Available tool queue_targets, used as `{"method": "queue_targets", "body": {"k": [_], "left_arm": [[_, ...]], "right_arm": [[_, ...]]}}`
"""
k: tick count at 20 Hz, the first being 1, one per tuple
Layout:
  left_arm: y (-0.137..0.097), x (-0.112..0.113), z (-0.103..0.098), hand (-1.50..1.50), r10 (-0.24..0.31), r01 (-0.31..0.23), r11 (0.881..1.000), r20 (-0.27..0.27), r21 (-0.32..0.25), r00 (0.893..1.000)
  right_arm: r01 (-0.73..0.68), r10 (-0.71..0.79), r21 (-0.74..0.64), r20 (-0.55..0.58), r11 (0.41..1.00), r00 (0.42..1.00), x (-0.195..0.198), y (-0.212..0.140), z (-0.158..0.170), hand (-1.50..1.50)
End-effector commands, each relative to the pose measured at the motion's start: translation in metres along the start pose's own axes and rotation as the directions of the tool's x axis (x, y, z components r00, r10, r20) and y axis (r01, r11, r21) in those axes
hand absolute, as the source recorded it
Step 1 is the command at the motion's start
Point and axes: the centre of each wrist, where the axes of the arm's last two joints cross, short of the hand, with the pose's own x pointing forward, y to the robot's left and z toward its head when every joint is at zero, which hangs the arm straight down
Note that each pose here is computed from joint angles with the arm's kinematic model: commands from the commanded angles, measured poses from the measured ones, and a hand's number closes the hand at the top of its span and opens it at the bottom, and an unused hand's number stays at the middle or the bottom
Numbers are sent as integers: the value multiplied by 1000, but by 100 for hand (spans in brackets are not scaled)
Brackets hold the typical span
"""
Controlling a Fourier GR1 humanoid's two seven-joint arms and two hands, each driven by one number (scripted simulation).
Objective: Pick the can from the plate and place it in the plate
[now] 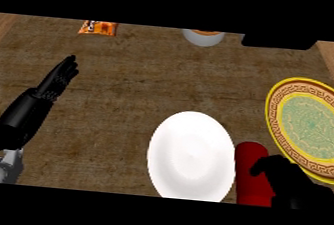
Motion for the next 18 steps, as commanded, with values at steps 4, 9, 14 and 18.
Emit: {"method": "queue_targets", "body": {"k": [4, 9, 14, 18], "left_arm": [[-5, 10, -9, 0, -9, 9, 1000, 8, -8, 1000], [-3, 6, -16, 0, 15, -15, 1000, 11, -25, 1000], [-3, -13, -2, 0, 0, 1, 999, 29, -39, 1000], [-19, -3, -16, 0, 4, -4, 999, 18, -33, 1000]], "right_arm": [[65, -76, -77, -153, 995, 985, -45, 4, -20, 150], [142, -171, -153, -202, 978, 964, -78, 24, -61, 150], [102, -144, -203, -204, 974, 968, -130, 36, -105, 150], [36, -77, -158, -260, 987, 962, -168, 58, -127, 150]]}}
